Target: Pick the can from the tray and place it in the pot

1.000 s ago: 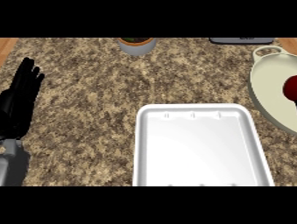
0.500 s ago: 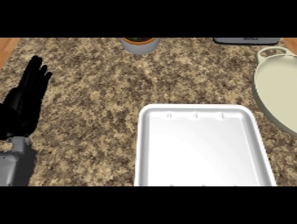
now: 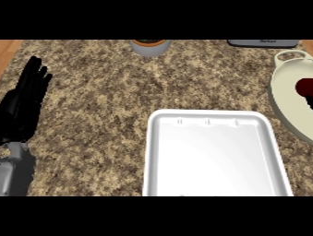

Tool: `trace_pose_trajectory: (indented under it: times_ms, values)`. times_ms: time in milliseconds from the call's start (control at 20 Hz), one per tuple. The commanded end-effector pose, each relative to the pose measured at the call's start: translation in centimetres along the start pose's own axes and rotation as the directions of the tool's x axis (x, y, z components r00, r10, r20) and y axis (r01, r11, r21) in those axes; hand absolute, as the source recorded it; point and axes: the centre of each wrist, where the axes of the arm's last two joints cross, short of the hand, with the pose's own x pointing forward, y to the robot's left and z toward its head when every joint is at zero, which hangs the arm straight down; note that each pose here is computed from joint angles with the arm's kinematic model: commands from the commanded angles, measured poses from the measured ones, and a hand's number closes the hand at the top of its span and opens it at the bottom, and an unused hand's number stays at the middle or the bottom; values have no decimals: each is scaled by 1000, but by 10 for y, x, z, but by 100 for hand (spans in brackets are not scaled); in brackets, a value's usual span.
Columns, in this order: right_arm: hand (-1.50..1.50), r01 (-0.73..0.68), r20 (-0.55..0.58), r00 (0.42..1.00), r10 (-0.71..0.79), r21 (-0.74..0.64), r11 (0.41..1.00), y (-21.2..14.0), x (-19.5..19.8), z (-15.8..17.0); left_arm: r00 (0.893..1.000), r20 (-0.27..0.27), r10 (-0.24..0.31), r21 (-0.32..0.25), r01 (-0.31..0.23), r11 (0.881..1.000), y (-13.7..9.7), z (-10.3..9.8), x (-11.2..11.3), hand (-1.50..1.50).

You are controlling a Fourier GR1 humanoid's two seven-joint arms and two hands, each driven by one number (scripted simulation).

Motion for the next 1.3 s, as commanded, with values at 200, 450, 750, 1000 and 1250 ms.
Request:
trace_pose_trajectory:
  times_ms: [200,450,750,1000,1250]
  values:
    - [-150,249,-29,968,-248,186,950,23,-14,-1,1000,20,11,-11,-11,1000,-11,7,-9,0]
    - [-150,538,22,839,-543,115,835,17,-12,-9,1000,10,-4,-2,4,1000,6,1,1,0]
    - [-150,680,4,733,-680,16,733,-33,-50,-8,1000,9,1,21,-1,1000,0,10,-6,0]
    - [-150,708,-2,707,-708,-3,707,-81,-83,3,1000,7,-6,11,6,1000,2,15,-15,0]
    - [-150,723,-4,691,-723,10,691,-94,-106,21,1000,-7,-1,-5,1,1000,-5,11,-8,0]
